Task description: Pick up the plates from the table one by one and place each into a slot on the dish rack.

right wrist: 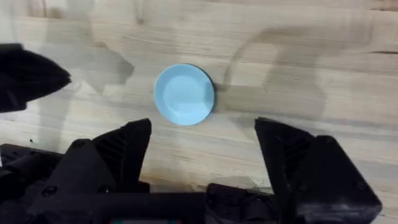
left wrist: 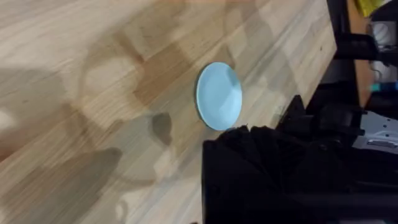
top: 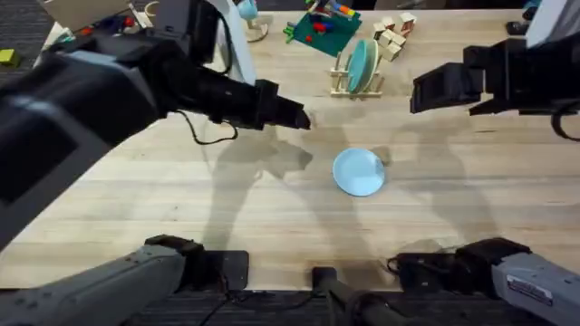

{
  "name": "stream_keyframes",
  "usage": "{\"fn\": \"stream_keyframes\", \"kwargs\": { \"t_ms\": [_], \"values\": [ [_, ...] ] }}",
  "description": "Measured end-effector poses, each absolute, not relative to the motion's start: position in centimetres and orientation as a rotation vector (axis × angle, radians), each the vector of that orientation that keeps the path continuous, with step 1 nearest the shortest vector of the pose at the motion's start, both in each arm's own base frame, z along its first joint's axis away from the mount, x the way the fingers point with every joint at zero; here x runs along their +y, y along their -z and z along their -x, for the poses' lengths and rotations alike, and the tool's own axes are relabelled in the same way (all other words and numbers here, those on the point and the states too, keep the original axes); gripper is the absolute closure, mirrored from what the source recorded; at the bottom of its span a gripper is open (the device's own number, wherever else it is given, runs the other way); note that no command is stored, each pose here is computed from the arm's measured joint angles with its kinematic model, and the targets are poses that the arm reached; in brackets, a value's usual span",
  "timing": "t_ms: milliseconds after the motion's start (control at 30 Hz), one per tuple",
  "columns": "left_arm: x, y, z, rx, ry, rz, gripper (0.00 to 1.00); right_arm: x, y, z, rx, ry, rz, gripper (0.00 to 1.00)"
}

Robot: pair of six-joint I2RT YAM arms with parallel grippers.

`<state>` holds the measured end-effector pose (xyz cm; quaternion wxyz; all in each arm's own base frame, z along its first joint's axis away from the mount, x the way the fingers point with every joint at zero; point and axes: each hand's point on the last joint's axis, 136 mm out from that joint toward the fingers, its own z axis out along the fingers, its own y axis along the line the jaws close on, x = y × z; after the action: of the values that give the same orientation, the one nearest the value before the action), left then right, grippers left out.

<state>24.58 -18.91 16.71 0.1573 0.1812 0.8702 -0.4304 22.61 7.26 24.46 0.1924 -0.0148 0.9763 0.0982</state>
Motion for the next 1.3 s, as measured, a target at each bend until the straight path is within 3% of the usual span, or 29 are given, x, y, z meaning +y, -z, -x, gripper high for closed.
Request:
{"fn": "stream_keyframes", "kwargs": {
  "t_ms": [400,967,1300],
  "values": [
    [-24.0,-14.0,-23.6,2.504,1.391,-0.699,0.957,7.3,-24.5,-22.6,2.740,-0.276,0.042,0.007],
    [-27.7,-10.6,-23.0,2.559,1.476,-0.748,0.956,7.3,-24.5,-22.6,2.738,-0.270,0.067,0.007],
    [-27.7,-9.4,-22.8,2.592,1.481,-0.715,0.957,7.3,-24.5,-22.6,2.738,-0.269,0.073,0.007]
  ]
}}
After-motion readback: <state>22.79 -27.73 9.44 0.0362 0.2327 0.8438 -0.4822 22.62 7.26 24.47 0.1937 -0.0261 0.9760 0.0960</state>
